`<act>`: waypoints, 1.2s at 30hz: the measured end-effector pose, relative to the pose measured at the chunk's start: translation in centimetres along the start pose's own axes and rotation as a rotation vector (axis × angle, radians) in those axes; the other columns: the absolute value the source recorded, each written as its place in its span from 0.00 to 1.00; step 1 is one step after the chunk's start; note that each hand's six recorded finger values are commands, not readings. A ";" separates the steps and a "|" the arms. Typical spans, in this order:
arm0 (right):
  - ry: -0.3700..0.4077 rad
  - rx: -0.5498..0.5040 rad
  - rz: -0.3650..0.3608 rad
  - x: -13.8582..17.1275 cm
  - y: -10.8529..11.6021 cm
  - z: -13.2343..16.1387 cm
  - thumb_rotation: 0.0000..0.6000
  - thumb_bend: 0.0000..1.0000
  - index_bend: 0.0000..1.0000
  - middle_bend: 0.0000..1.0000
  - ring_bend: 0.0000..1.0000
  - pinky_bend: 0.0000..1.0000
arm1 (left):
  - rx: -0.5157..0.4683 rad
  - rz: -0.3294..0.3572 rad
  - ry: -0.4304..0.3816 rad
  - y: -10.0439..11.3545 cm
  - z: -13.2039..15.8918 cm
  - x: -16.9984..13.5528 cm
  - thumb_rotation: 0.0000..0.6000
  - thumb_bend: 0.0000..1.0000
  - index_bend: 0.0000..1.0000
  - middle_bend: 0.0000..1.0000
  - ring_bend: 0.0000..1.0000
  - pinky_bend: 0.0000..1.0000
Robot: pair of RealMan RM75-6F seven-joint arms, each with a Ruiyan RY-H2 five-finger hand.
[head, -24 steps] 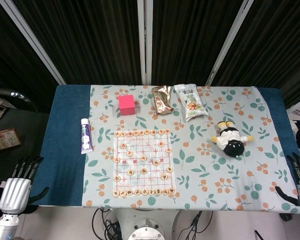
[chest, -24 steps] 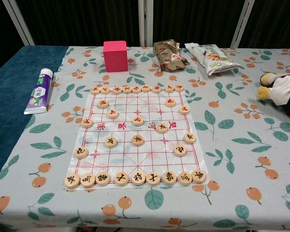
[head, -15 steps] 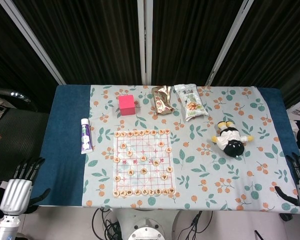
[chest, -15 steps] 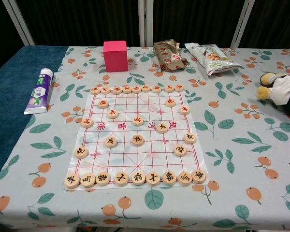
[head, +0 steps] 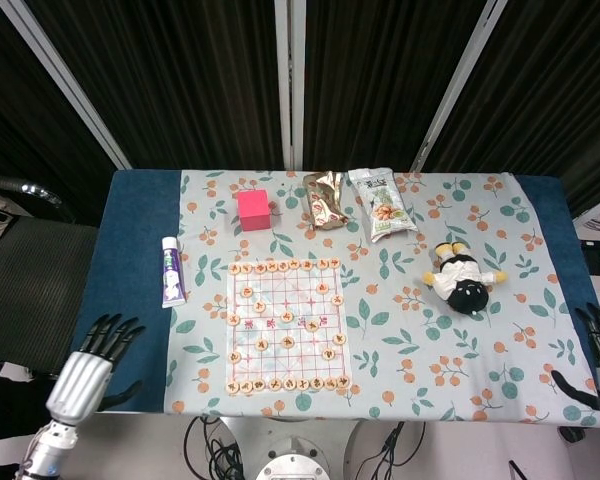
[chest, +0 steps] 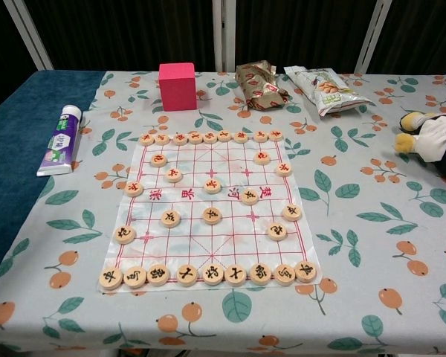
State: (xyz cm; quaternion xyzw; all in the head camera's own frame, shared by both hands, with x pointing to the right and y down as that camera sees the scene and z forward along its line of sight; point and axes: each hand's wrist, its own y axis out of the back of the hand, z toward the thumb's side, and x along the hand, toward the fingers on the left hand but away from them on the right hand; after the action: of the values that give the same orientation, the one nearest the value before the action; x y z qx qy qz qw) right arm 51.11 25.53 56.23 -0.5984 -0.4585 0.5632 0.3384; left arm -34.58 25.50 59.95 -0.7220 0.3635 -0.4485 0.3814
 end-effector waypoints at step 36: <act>-0.043 -0.007 -0.009 0.5 0.6 -2.0 1.00 0.10 0.00 0.00 0.00 0.00 | -0.124 -0.224 -0.170 -10.9 7.8 10.7 1.00 0.22 0.37 0.09 0.00 0.02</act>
State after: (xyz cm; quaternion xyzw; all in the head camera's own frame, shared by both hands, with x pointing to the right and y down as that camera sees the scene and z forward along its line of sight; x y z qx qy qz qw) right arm 53.15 26.02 55.76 -0.5854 -0.4703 0.5728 0.3288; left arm -21.76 22.79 71.04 -0.8155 0.2740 -0.4024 0.3130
